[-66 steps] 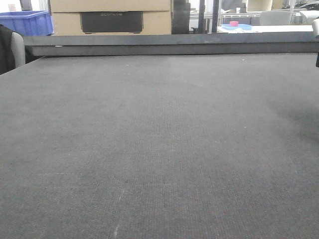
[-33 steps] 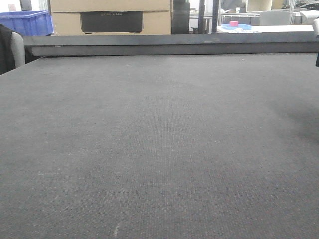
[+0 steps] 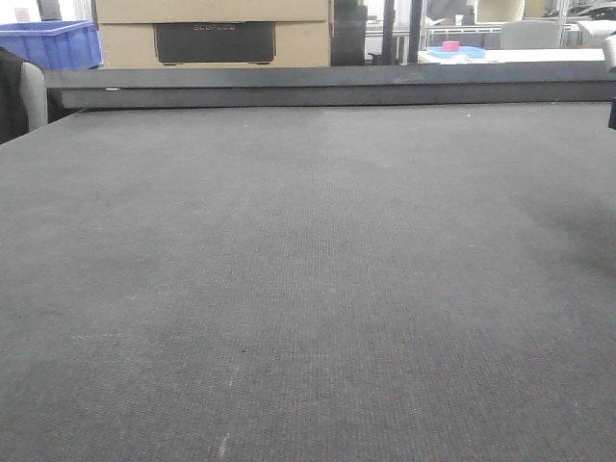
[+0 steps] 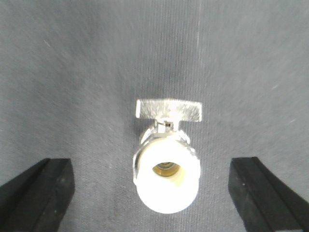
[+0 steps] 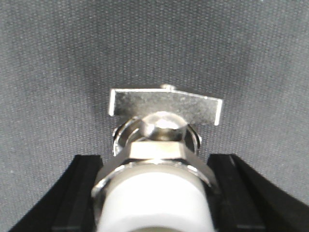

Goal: Place valve from conveyor to right shelf box
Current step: 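Close the left gripper around the white body of a second valve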

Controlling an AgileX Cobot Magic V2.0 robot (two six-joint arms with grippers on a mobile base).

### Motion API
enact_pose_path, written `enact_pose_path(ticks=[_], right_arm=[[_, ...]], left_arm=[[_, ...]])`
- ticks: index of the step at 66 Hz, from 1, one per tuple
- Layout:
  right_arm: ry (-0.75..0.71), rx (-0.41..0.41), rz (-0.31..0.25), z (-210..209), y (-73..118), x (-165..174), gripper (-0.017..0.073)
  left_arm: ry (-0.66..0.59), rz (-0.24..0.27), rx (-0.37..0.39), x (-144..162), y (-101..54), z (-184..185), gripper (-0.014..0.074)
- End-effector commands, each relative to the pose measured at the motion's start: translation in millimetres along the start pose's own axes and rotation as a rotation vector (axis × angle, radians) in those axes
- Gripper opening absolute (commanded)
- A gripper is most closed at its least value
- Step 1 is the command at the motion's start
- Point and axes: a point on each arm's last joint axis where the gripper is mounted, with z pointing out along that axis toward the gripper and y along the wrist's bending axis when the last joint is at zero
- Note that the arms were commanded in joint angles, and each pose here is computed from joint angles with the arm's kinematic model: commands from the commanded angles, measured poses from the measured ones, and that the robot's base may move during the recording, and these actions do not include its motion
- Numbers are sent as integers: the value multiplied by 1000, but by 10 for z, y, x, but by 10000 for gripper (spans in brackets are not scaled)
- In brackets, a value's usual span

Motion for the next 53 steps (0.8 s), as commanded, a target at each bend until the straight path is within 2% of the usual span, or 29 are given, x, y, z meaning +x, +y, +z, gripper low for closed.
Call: enact_pose_path(ticks=[1,9,20,34,53], right_arm=[[-11,2,0,-17,-16,-14,-162],[-84,7,28,-192,-15,3,-162],[-195,1,22,-502,2,73,-162],[-216,0,21,-565,4,112,-162],[-216,0,21,-565,4,112,-162]], left_arm=[[32,4,6,43,-20,120,553],[51,4,10,102,-30,202,553],[21,4,8,80,-29,213,549],[-28,7,2,14,-23,256,549],[69,10,11,-15,-29,519,549]])
